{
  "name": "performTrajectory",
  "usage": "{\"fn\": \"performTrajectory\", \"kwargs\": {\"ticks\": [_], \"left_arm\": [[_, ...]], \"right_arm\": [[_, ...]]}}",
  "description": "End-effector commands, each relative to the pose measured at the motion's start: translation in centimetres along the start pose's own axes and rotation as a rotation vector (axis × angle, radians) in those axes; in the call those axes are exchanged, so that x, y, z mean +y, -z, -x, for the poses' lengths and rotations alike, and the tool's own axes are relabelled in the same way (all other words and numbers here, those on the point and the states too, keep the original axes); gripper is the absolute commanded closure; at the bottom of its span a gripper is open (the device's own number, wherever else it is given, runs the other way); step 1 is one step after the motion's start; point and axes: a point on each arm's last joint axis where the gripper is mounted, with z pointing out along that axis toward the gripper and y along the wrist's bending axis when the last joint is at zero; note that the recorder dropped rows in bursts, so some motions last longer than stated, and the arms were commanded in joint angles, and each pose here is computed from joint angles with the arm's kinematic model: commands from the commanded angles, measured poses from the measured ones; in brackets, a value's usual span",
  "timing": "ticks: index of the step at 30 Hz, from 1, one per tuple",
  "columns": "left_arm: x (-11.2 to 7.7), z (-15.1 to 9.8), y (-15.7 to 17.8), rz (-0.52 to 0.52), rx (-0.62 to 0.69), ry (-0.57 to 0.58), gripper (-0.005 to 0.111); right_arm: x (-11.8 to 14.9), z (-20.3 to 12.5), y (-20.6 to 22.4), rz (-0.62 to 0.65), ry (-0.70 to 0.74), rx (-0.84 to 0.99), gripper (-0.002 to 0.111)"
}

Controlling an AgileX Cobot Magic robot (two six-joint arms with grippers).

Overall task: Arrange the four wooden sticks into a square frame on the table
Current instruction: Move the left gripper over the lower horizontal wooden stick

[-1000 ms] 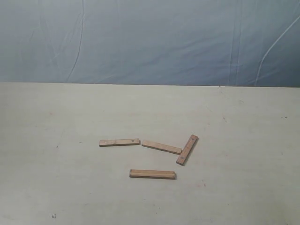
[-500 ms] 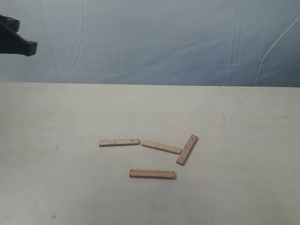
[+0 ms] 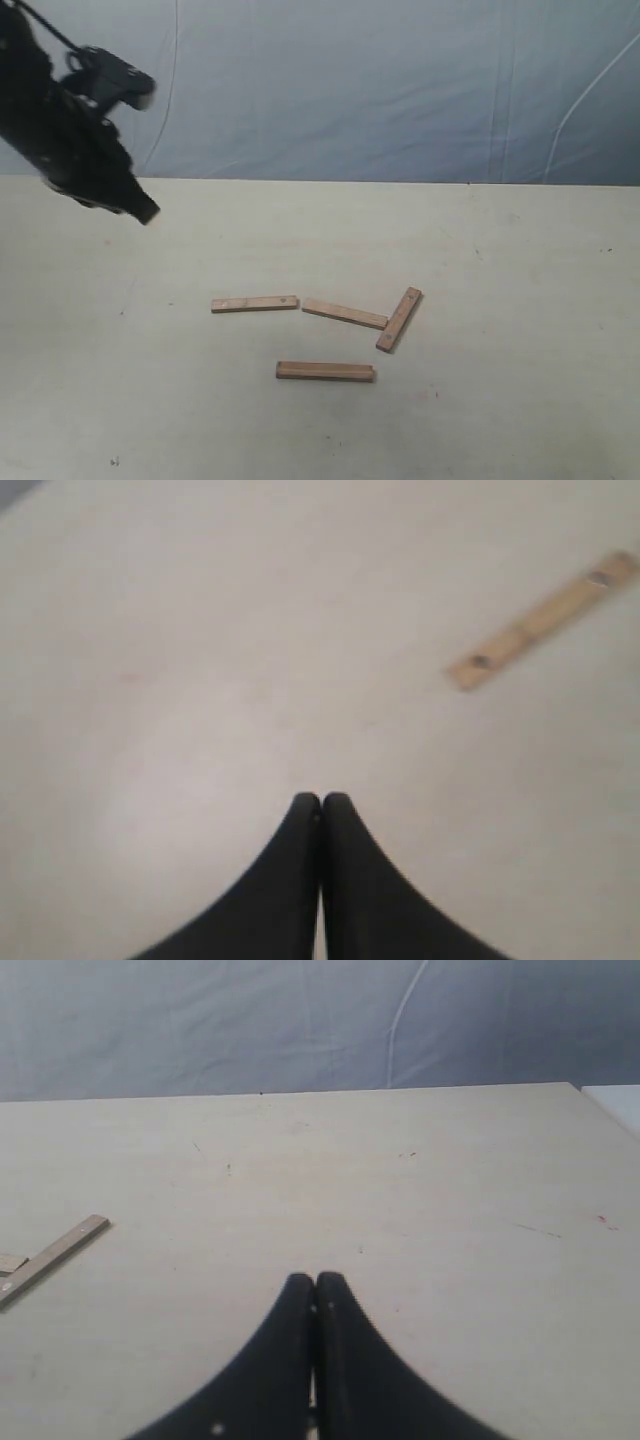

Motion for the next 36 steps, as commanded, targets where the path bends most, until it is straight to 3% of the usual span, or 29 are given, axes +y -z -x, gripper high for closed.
{"fn": "performTrajectory", "kwargs": {"ticks": [1,5,9,12,15,18,23,33,36], "left_arm": [[-5.4,1.9,-0.8,-0.15,0.028,-0.224,0.107],[-10.2,2.9,-1.4,-0.212,0.021,-0.46,0.105],[-14.5,3.1,-2.6,-0.275,0.028,-0.714,0.093],[-17.0,2.9,-4.5,-0.314,0.053,-0.827,0.079],[-18.8,2.9,-6.6,-0.323,0.047,-0.847,0.066],[-19.8,2.5,-8.7,-0.335,0.074,-0.865,0.059],[-20.6,2.0,-11.9,-0.337,0.089,-0.868,0.057],[-21.1,2.7,-14.2,-0.315,0.056,-0.835,0.057],[-21.2,2.9,-14.8,-0.337,0.11,-0.815,0.057]], "right_arm": [[0.0,0.1,0.1,0.004,0.003,-0.018,0.109],[0.0,0.1,0.1,0.004,0.003,-0.018,0.109],[0.0,0.1,0.1,0.004,0.003,-0.018,0.109],[0.0,0.1,0.1,0.004,0.003,-0.018,0.109],[0.0,0.1,0.1,0.004,0.003,-0.018,0.109],[0.0,0.1,0.1,0.004,0.003,-0.018,0.109],[0.0,0.1,0.1,0.004,0.0,-0.018,0.109],[0.0,0.1,0.1,0.004,0.0,-0.018,0.109],[0.0,0.1,0.1,0.004,0.0,-0.018,0.109]]}}
